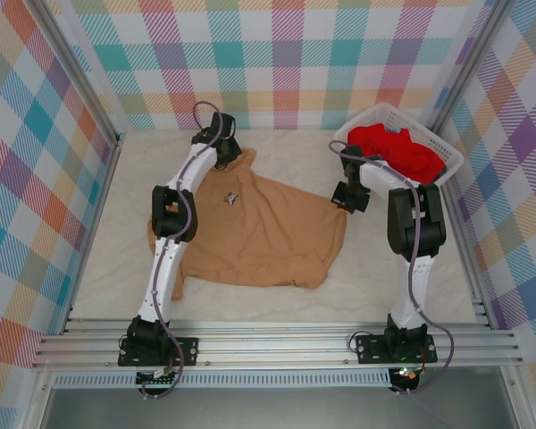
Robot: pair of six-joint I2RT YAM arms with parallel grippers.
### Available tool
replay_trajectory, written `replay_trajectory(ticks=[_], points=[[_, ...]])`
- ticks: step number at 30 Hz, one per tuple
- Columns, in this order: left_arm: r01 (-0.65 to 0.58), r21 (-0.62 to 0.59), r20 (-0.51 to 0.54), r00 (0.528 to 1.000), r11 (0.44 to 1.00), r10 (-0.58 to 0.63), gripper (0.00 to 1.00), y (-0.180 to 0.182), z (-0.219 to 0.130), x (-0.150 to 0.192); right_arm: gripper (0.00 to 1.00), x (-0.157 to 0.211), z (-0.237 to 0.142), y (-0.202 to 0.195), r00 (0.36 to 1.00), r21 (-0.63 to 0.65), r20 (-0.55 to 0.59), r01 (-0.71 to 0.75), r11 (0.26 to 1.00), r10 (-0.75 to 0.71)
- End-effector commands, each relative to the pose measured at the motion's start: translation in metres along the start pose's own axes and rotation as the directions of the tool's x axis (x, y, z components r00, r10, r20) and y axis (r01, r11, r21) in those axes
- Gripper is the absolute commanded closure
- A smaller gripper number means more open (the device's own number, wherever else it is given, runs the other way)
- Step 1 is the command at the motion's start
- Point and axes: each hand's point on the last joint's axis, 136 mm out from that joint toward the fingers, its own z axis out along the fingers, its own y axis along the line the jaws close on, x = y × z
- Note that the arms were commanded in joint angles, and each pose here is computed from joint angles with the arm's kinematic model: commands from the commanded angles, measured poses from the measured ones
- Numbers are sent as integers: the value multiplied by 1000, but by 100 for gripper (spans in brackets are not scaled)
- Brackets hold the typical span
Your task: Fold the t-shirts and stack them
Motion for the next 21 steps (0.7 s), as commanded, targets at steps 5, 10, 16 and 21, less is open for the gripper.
replay_trajectory(ticks=[5, 10, 16, 21], points=[[226, 481, 284, 874, 847, -394, 100, -48, -188, -188, 100, -98, -162, 92, 918, -326, 395, 164, 931, -23], [156, 776, 334, 720, 611, -608, 100, -46, -332, -276, 100, -144, -296, 129, 788, -500, 610, 301, 812, 84], [-117, 889, 417, 608, 443, -676, 100, -38, -515, -301, 100, -146, -419, 137, 653, -578, 735, 461, 673, 183], [-95, 759, 471, 764, 645, -441, 100, -50, -527, -234, 100, -120, -405, 135, 709, -588, 697, 479, 652, 107]])
